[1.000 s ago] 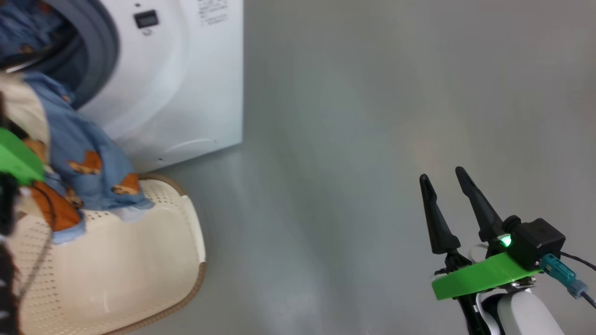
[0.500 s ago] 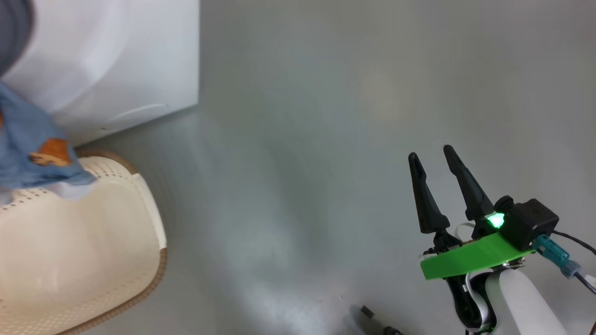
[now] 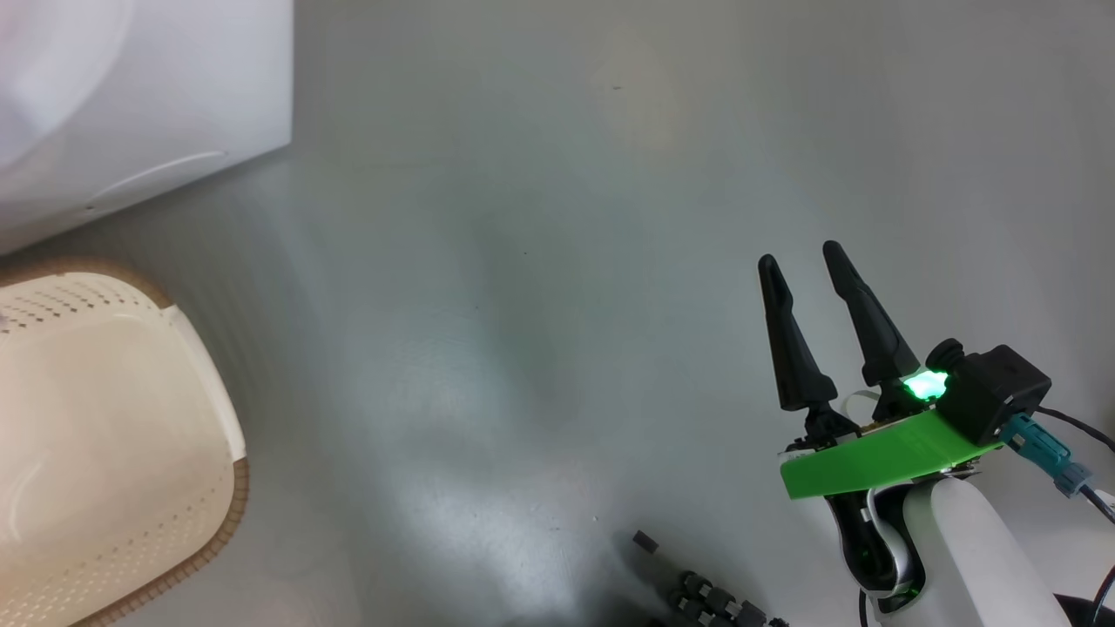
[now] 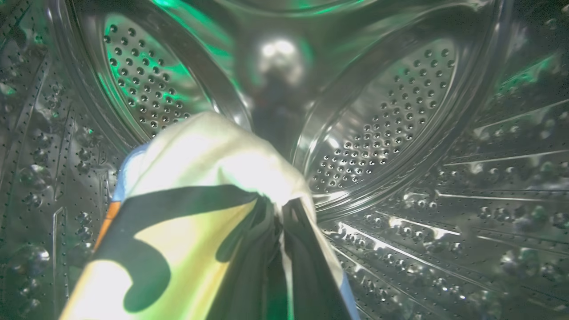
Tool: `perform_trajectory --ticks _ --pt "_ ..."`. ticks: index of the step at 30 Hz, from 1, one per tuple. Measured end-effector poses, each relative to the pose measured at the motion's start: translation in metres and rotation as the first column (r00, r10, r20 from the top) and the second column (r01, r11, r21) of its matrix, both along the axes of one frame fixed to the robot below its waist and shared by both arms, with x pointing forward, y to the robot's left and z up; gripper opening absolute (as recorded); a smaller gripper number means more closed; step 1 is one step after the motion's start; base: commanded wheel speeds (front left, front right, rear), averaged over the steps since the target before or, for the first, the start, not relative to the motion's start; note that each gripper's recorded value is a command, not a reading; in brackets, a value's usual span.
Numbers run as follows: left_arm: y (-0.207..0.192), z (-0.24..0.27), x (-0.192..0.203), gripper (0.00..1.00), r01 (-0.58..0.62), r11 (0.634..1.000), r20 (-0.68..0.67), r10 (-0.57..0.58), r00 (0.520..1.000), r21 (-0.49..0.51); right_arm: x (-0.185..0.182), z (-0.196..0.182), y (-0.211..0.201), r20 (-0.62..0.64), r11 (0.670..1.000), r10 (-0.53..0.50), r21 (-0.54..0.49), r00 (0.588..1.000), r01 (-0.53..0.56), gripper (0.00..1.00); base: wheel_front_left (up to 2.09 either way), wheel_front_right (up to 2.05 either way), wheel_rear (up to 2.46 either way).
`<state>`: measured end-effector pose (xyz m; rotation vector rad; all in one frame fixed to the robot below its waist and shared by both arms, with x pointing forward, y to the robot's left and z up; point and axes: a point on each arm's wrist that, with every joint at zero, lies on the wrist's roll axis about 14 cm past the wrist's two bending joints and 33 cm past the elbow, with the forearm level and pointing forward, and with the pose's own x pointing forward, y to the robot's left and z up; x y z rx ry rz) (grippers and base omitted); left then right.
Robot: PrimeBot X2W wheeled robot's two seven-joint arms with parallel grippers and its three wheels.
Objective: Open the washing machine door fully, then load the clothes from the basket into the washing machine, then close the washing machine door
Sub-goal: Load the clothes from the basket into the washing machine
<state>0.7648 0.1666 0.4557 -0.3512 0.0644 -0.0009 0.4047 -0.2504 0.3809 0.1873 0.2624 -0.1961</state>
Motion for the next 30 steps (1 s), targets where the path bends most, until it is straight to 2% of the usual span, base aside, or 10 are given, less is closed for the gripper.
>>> perform_trajectory --ticks 2,3,4,8,18,30 --pt "0.0 -0.008 0.002 0.0 -0.006 1.0 -0.005 0.006 1.0 0.003 -0.001 -0.001 -0.001 -0.003 1.0 -0.003 -0.003 1.0 0.003 1.0 0.0 0.0 0.0" --pt "0.002 -0.015 0.002 0.4 -0.01 1.0 -0.026 0.011 1.0 0.009 -0.001 -0.001 -0.002 -0.004 1.0 -0.004 -0.004 1.0 0.004 1.0 0.0 0.0 0.0" --pt "0.005 -0.024 0.002 1.0 -0.022 1.0 -0.063 0.023 0.998 0.016 0.0 -0.001 -0.002 -0.004 1.0 -0.004 -0.004 1.0 0.004 1.0 0.0 0.0 0.0" --pt "0.011 -0.04 -0.001 1.0 -0.025 0.999 -0.12 0.029 0.992 0.035 0.005 0.001 -0.003 0.01 1.0 -0.003 -0.007 1.0 0.003 1.0 0.0 0.0 0.0" --pt "0.016 -0.041 -0.012 1.0 -0.012 0.998 -0.135 0.02 0.991 0.065 0.014 0.01 -0.002 0.048 1.0 0.004 -0.009 0.999 -0.004 1.0 0.0 0.0 0.0" --pt "0.013 -0.051 -0.065 1.0 -0.01 0.997 -0.161 0.023 0.987 0.081 0.016 0.036 0.002 0.123 1.0 0.02 -0.015 0.992 -0.019 1.0 0.0 0.0 0.0"
